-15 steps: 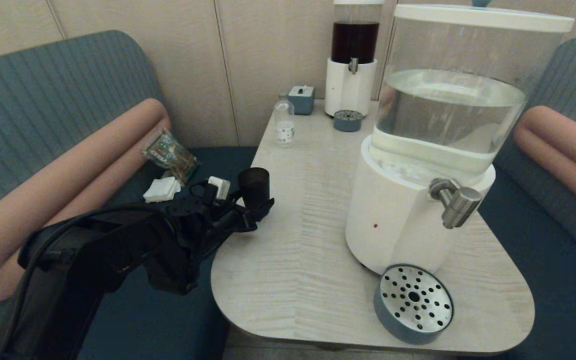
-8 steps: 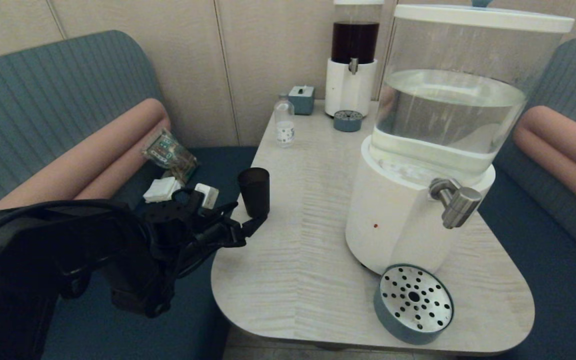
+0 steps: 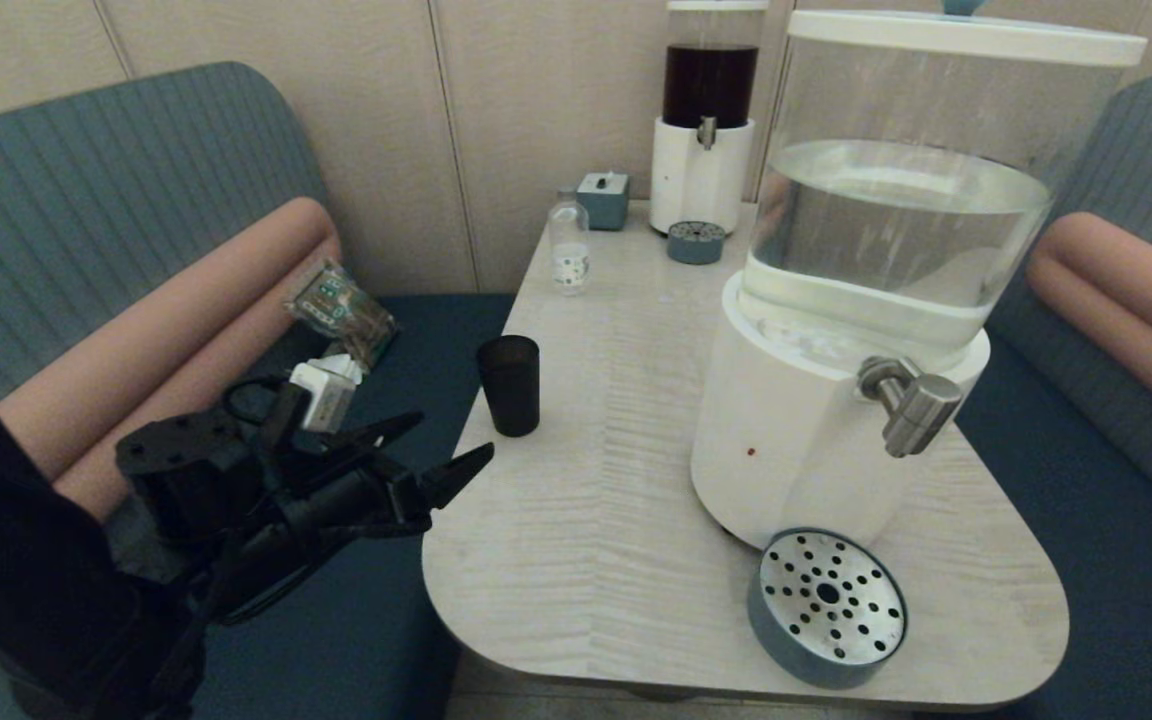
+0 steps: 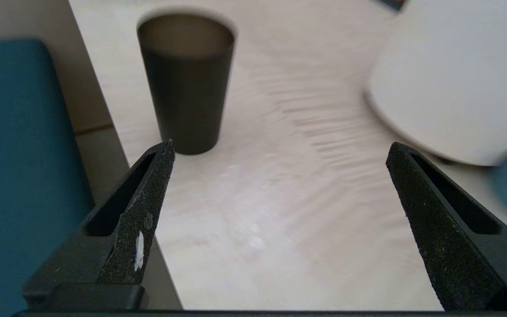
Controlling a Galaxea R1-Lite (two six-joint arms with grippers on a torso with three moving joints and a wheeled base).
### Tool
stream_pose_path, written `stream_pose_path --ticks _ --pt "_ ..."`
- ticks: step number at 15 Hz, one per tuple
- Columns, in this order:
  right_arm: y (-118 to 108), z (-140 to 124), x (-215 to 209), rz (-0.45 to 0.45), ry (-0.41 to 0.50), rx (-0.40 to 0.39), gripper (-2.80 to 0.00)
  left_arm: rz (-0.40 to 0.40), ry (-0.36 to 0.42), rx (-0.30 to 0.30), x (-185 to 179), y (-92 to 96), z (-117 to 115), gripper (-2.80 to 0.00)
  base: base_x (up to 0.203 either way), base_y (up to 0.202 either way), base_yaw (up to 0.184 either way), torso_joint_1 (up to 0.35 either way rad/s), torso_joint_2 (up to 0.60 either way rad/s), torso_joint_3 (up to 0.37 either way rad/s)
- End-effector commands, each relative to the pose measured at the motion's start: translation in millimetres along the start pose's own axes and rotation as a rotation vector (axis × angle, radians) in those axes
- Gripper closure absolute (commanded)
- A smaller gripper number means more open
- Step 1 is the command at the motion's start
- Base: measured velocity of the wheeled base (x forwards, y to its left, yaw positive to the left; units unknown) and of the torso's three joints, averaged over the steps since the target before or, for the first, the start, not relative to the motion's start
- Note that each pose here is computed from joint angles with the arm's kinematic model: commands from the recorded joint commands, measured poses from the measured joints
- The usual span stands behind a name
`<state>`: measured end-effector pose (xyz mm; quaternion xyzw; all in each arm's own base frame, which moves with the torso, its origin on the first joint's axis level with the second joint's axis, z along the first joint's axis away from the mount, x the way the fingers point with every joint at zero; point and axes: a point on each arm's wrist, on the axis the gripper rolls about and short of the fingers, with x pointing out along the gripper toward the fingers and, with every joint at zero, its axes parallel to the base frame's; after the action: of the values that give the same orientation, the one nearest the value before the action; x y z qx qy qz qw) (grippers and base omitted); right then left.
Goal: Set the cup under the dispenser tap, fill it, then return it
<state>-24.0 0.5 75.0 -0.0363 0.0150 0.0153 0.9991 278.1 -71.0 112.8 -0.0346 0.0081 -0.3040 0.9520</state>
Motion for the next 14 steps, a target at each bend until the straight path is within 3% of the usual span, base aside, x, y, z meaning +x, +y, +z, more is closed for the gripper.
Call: stream_pose_path --ticks 1,2,5,7,10,14 --pt "0.0 -0.1 -0.3 0.001 -0.004 -0.001 0.00 -0.009 -0.086 0.036 -36.5 -17.7 30.0 -2.76 0.000 0.000 0.000 0.000 0.00 0.000" --pt "0.0 -0.1 -0.3 0.001 -0.004 -0.001 0.00 -0.009 -0.101 0.041 -50.5 -24.0 35.3 0.00 0.000 0.000 0.000 0.000 0.00 0.000" --pt "0.0 -0.1 -0.3 0.001 -0.004 -0.001 0.00 -0.001 -0.181 0.064 -85.4 -39.4 53.0 0.00 0.000 0.000 0.000 0.000 0.00 0.000" --pt "0.0 -0.1 -0.3 0.001 -0.004 -0.001 0.00 0.046 -0.247 0.077 -105.7 -47.5 63.3 0.00 0.000 0.000 0.000 0.000 0.00 0.000" --pt "0.0 -0.1 -0.3 0.001 -0.004 -0.001 0.00 0.222 -0.381 0.025 -130.6 -54.5 78.9 0.00 0.000 0.000 0.000 0.000 0.00 0.000" --pt "0.0 -0.1 -0.3 0.001 -0.004 -0.001 0.00 0.419 -0.479 -0.060 -160.5 -58.3 80.4 0.00 0.000 0.000 0.000 0.000 0.00 0.000"
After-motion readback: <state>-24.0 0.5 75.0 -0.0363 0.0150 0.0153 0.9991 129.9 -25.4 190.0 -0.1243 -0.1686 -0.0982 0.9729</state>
